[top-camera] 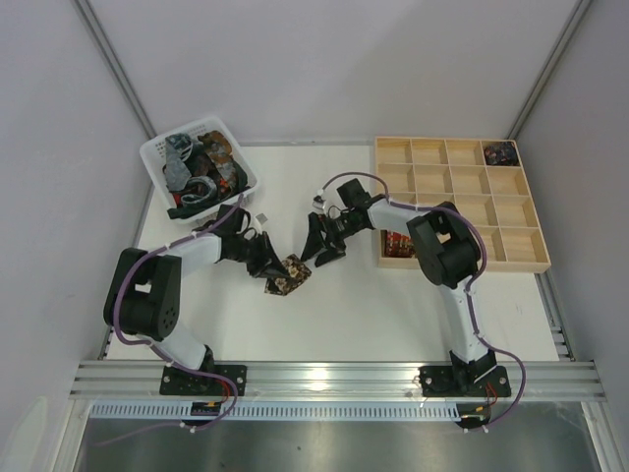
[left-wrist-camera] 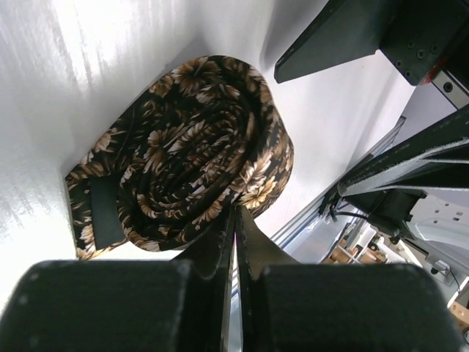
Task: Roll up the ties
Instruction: Place the rolled tie into the container
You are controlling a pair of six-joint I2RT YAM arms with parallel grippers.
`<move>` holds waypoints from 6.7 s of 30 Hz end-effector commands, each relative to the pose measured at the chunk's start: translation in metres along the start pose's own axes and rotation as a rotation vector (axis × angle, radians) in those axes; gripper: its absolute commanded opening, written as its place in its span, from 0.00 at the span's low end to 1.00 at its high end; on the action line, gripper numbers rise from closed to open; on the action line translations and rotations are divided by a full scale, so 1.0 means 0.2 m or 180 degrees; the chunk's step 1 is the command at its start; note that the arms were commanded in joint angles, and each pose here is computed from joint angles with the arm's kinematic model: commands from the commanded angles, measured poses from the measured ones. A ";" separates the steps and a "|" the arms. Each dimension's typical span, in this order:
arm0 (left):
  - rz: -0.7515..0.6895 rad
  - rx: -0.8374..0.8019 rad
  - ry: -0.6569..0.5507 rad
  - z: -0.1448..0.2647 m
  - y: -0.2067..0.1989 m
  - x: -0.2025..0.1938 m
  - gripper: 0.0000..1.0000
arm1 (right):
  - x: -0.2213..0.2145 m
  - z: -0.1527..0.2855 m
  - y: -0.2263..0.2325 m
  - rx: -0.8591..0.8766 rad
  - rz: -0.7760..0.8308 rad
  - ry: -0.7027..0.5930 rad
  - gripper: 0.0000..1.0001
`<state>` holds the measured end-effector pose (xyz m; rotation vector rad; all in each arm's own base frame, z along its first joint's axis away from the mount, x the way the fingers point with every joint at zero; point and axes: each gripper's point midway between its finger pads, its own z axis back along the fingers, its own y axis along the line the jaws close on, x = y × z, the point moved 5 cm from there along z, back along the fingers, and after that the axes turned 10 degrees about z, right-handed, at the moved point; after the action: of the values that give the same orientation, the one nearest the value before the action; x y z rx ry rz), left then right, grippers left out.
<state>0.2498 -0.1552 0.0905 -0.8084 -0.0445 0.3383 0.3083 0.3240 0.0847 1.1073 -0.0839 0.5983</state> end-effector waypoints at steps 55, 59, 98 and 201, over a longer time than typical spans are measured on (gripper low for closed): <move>-0.0446 -0.0346 -0.0464 0.24 -0.08 0.06 0.25 | 0.19 -0.15 0.18 -0.0662 0.0025 -0.0016 0.00; -0.0563 -0.0424 -0.0648 0.31 -0.16 0.07 0.27 | 0.32 0.07 0.20 -0.0896 -0.0065 -0.0237 0.00; -0.0352 -0.0578 -0.0150 0.16 -0.08 0.09 0.19 | 0.00 1.64 -0.42 -0.1965 -0.1737 -0.1067 0.00; -0.0099 -0.1319 -0.0920 0.20 0.10 -0.49 0.76 | -0.92 0.77 0.26 -0.2478 -0.0378 -0.2064 1.00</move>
<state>0.1416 -0.1436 0.1058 -1.1155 -0.3488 0.4015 0.1620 0.1265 0.1306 0.4265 -0.6823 0.0673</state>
